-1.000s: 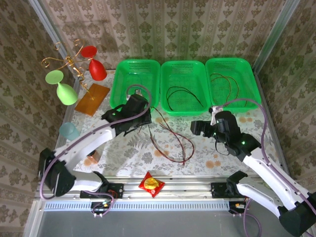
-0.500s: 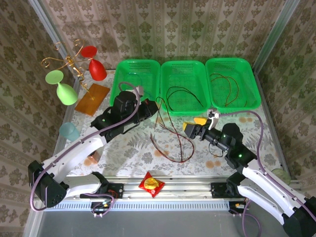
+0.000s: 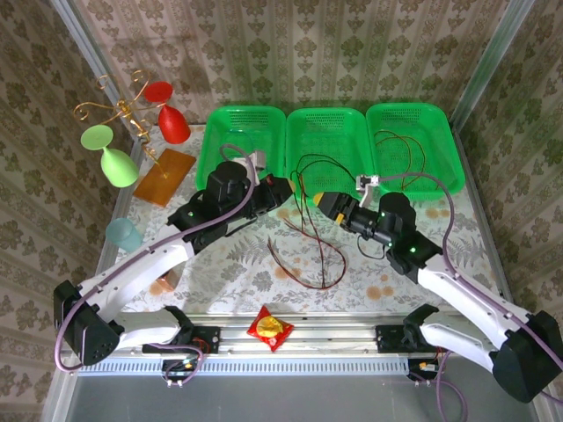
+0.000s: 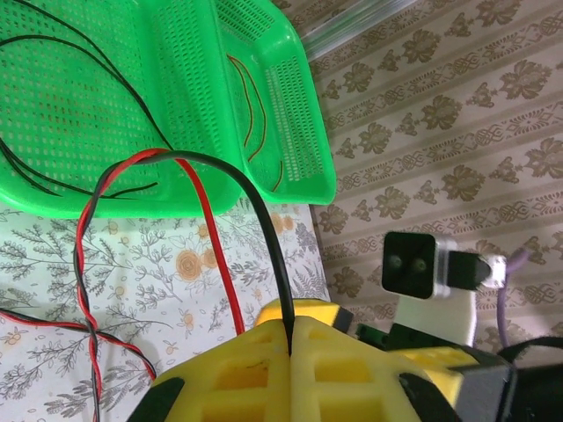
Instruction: Untangle the cables
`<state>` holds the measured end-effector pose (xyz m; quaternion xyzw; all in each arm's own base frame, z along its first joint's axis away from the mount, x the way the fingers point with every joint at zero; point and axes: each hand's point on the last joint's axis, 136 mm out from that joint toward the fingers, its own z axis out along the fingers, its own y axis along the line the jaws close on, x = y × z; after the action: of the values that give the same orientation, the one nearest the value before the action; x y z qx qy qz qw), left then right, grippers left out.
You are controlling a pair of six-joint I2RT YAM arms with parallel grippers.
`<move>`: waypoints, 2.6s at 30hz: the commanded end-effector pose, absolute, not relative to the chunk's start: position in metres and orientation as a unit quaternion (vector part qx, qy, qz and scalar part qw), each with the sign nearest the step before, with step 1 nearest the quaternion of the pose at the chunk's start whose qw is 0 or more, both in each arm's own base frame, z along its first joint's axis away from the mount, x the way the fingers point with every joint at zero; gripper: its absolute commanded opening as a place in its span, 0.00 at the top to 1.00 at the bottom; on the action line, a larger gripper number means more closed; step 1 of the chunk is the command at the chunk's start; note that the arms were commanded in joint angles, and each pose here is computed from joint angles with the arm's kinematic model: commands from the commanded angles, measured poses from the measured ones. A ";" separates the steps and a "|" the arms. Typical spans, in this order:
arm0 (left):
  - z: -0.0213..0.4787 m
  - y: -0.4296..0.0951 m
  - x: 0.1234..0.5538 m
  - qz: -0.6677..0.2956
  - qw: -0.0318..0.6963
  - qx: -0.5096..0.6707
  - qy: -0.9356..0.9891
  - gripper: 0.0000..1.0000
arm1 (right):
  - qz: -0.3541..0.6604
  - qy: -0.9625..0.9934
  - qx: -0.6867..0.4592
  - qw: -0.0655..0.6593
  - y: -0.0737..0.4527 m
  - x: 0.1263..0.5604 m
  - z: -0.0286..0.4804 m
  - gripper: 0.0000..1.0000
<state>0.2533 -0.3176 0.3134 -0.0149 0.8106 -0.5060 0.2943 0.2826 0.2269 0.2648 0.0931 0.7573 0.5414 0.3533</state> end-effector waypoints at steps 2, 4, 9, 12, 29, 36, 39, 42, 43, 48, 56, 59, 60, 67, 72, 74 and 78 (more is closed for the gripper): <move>0.326 -0.322 0.250 -0.520 0.300 -0.007 0.800 1.00 | 0.553 0.769 0.096 0.305 0.244 0.289 0.269 0.26; 0.326 -0.322 0.249 -0.521 0.298 -0.007 0.800 1.00 | 0.565 0.768 0.087 0.289 0.254 0.293 0.270 0.30; 0.325 -0.324 0.248 -0.522 0.296 -0.004 0.800 1.00 | 0.580 0.765 0.078 0.268 0.268 0.302 0.270 0.42; 0.327 -0.324 0.247 -0.522 0.298 -0.004 0.799 1.00 | 0.579 0.768 0.073 0.263 0.272 0.305 0.269 0.53; 0.333 -0.317 0.244 -0.515 0.308 0.001 0.800 1.00 | 0.553 0.776 0.067 0.298 0.258 0.298 0.281 1.00; 0.364 -0.307 0.239 -0.517 0.334 0.016 0.788 1.00 | 0.490 0.780 0.049 0.387 0.221 0.283 0.318 1.00; 0.377 -0.301 0.236 -0.518 0.348 0.020 0.781 1.00 | 0.452 0.779 0.044 0.433 0.200 0.279 0.333 1.00; 0.388 -0.291 0.234 -0.516 0.368 0.018 0.773 1.00 | 0.417 0.775 0.046 0.473 0.179 0.274 0.346 1.00; 0.391 -0.286 0.234 -0.513 0.376 0.016 0.772 1.00 | 0.409 0.773 0.048 0.483 0.173 0.272 0.351 1.00; 0.392 -0.252 0.234 -0.485 0.407 -0.008 0.774 1.00 | 0.397 0.754 0.051 0.521 0.149 0.263 0.377 1.00; 0.385 -0.196 0.227 -0.465 0.441 -0.066 0.765 1.00 | 0.330 0.743 0.072 0.578 0.107 0.255 0.400 1.00; 0.386 -0.182 0.222 -0.456 0.450 -0.075 0.764 1.00 | 0.308 0.735 0.083 0.598 0.095 0.252 0.408 1.00; 0.387 -0.177 0.220 -0.452 0.454 -0.076 0.764 1.00 | 0.300 0.731 0.083 0.607 0.091 0.251 0.412 1.00; 0.387 -0.128 0.211 -0.402 0.489 -0.114 0.766 1.00 | 0.204 0.722 0.117 0.651 0.051 0.243 0.419 1.00; 0.383 -0.098 0.203 -0.364 0.514 -0.142 0.764 1.00 | 0.123 0.719 0.158 0.666 0.016 0.233 0.415 1.00; 0.381 -0.088 0.200 -0.351 0.524 -0.154 0.761 1.00 | 0.090 0.717 0.172 0.670 0.003 0.228 0.414 1.00; 0.379 -0.066 0.196 -0.328 0.554 -0.186 0.742 1.00 | 0.036 0.711 0.192 0.675 -0.017 0.221 0.410 1.00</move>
<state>0.1941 -0.0968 0.3887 -0.1438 0.7473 -0.3867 0.5209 0.2338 0.0232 0.4023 0.1427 0.7308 0.1269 0.6553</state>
